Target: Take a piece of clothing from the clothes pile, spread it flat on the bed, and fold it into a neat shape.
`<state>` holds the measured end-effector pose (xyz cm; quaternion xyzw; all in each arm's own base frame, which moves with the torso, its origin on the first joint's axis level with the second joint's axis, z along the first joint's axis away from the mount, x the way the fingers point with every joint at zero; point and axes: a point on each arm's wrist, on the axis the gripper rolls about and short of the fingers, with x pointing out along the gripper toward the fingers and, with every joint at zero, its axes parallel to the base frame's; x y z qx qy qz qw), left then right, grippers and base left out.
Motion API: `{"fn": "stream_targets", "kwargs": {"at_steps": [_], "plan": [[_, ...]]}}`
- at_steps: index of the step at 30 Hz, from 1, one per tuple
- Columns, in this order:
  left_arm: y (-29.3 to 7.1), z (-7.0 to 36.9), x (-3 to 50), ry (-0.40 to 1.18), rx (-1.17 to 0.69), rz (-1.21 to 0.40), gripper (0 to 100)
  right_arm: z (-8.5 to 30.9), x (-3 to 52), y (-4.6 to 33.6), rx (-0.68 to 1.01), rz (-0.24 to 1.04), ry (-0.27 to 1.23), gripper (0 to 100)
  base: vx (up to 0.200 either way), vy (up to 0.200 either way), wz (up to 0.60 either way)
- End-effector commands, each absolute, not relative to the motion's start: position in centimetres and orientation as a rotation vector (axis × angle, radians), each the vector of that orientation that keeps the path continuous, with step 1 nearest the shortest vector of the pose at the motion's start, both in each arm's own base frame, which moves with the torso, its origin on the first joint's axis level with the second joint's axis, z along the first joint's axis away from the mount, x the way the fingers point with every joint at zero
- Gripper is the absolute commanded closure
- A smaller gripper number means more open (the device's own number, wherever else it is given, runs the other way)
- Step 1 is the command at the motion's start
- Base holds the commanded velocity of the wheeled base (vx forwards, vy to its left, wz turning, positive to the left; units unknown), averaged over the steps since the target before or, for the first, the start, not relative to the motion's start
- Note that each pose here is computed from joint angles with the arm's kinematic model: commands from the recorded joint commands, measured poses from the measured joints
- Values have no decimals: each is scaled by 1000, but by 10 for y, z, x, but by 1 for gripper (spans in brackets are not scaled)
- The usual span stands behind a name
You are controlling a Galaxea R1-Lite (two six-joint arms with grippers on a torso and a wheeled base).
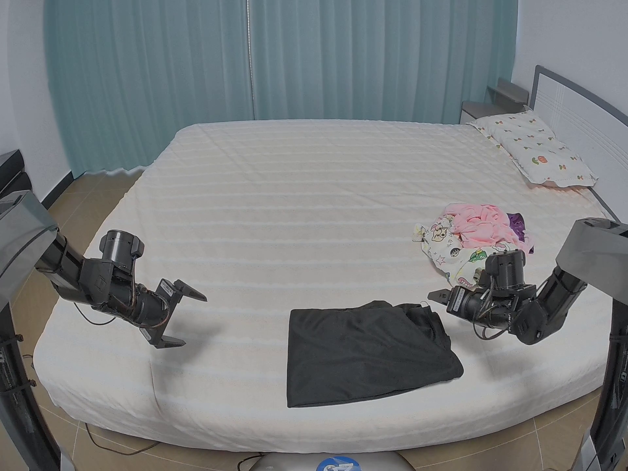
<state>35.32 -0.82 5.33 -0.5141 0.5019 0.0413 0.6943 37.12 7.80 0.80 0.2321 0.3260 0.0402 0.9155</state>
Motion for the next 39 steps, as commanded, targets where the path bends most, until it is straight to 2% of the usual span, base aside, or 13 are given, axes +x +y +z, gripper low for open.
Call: {"fn": "stream_targets", "kwargs": {"at_steps": [1, 5, 6, 14, 24, 39], "plan": [[-8, 53, 353, 1120, -1148, 92, 0, -23, 398, 101, 466, 104, 737, 0, 0, 0, 0], [-8, 53, 353, 1121, -1148, 93, 0, -33, 411, 112, 526, 96, 738, 0, 0, 0, 0], [-8, 53, 354, 1120, -1148, 92, 0, -35, 413, 113, 536, 94, 738, 100, 0, 0, 0], [-8, 53, 354, 1120, -1148, 92, 0, -33, 417, 110, 555, 85, 725, 100, 0, 0, 0], [-8, 53, 354, 1120, -1148, 92, 0, -6, 424, 86, 659, 28, 650, 100, 0, 0, 0], [-8, 53, 354, 1119, -1148, 93, 0, -25, 425, 70, 677, -29, 676, 100, 0, 0, 0]]}}
